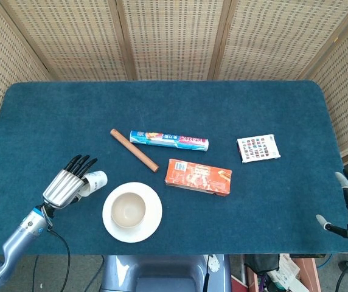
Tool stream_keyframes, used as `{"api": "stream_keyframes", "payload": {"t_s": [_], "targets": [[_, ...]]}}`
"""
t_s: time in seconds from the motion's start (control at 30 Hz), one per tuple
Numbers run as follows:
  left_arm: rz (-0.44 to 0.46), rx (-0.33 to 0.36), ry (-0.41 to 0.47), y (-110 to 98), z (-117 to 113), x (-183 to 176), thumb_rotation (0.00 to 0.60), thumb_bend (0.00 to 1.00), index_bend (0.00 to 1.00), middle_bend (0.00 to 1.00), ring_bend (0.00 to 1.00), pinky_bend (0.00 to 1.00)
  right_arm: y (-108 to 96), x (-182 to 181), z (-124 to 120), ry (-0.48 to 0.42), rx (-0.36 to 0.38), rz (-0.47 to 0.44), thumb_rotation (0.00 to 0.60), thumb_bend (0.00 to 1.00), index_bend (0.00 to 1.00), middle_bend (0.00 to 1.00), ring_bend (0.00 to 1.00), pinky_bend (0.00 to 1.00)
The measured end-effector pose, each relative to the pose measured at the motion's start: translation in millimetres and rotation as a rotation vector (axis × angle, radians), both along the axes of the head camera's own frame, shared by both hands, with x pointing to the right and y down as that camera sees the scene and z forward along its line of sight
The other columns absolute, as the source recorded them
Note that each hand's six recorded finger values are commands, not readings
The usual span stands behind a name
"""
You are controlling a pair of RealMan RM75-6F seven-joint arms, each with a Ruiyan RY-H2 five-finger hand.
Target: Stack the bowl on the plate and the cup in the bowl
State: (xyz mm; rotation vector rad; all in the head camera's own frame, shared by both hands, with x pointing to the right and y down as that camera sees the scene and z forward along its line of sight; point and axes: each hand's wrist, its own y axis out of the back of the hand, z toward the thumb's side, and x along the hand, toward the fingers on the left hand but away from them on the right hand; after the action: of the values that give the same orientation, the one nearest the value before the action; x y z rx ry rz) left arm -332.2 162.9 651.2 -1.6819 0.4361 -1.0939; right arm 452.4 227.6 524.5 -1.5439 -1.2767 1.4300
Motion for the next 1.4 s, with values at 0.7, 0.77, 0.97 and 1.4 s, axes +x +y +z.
{"api": "stream_keyframes", "payload": {"t_s": [0.7,0.77,0.97,1.4], "targets": [[0.153,-0.25,-0.021,14.6,-34.7,75.1,0.6,0.39,0.64,0.08,0.0,0.06,-1.1,10.3,-6.6,-0.01,0.024,0.032,0.6,0.14,0.0,0.0,0.0,0.0],[0.155,-0.258,-0.044,13.2,-33.8,75.1,0.6,0.39,0.64,0.08,0.0,0.06,-1.2,9.8,-6.3,-0.01,0.023,0.031,0.6,0.14,0.0,0.0,0.0,0.0],[0.172,-0.268,-0.094,10.6,-32.1,80.2,0.6,0.39,0.64,0.07,0.0,0.06,-1.1,8.7,-5.7,-0.011,0.022,0.027,0.6,0.14,0.0,0.0,0.0,0.0],[0.222,-0.297,-0.127,18.2,-25.2,107.0,0.6,0.39,0.64,0.05,0.0,0.06,-1.1,11.1,-8.0,-0.02,0.031,0.035,0.6,0.14,0.0,0.0,0.0,0.0]]}}
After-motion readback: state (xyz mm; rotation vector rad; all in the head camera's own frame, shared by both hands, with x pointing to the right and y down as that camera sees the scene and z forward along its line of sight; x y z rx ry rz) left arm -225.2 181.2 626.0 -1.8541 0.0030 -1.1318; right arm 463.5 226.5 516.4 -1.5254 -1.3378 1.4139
